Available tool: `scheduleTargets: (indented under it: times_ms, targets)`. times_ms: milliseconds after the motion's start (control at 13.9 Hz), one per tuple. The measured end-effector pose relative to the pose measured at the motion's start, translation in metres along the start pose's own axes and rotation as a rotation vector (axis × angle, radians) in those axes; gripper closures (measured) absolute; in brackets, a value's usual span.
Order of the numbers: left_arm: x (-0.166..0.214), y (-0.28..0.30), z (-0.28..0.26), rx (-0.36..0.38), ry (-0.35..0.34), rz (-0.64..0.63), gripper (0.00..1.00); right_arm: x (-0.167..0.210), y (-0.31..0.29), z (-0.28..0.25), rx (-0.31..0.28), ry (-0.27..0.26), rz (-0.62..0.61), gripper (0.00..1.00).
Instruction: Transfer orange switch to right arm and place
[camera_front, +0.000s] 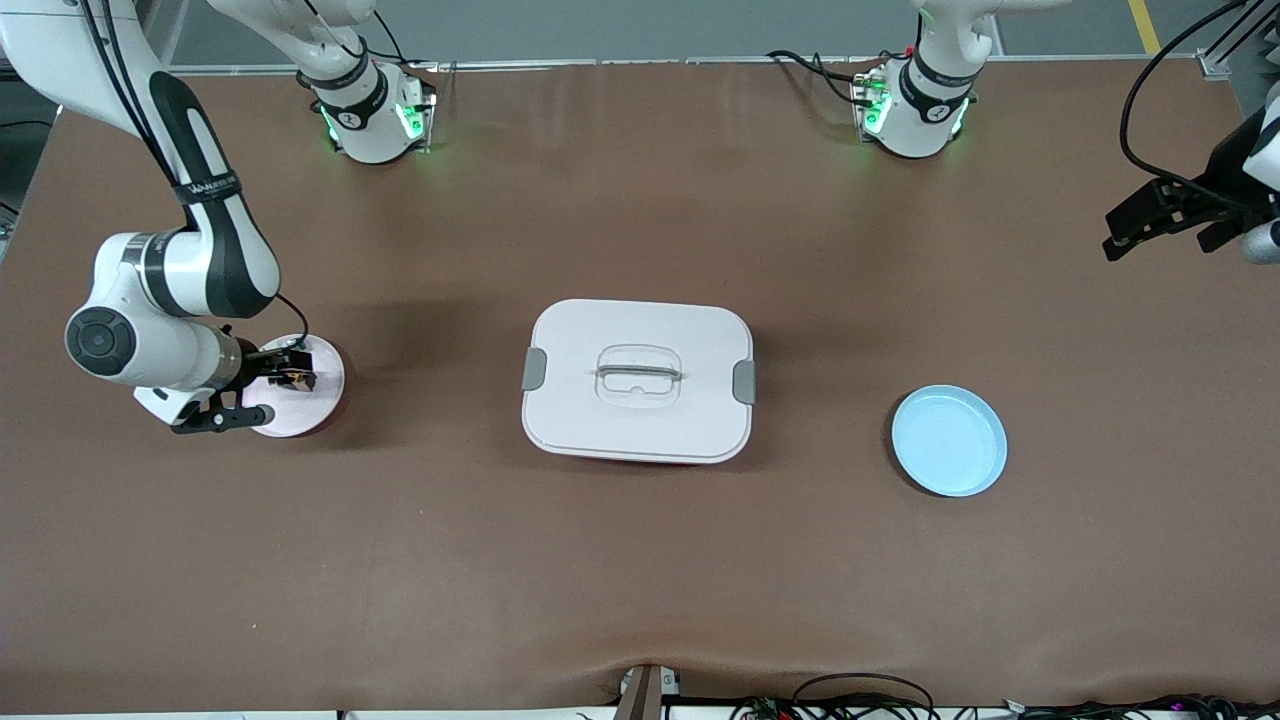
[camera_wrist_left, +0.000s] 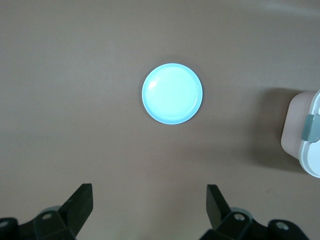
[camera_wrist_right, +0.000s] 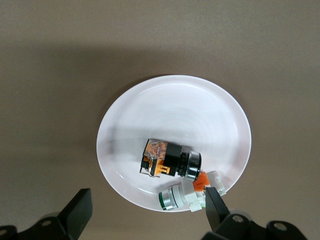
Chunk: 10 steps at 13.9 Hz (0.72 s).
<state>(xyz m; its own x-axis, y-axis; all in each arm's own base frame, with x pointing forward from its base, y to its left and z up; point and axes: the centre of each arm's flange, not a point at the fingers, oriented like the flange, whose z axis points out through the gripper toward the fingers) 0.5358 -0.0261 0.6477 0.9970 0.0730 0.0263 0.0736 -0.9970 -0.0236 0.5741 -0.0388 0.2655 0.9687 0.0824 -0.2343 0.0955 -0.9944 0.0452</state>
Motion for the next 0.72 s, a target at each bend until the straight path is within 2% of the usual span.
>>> scheduleTargets:
  times_ms: [361, 577, 721]
  targets:
    - [-0.003, 0.0, -0.002, 0.001, -0.001, 0.0, 0.0, 0.006, 0.002, -0.015, -0.006, 0.02, 0.077, 0.0]
    - [-0.004, 0.0, -0.001, 0.001, -0.003, 0.001, 0.0, 0.012, 0.006, -0.058, 0.019, -0.023, 0.103, 0.0]
    - [-0.004, 0.002, -0.001, 0.001, -0.003, 0.005, 0.0, 0.015, 0.002, -0.093, 0.035, -0.027, 0.108, 0.0]
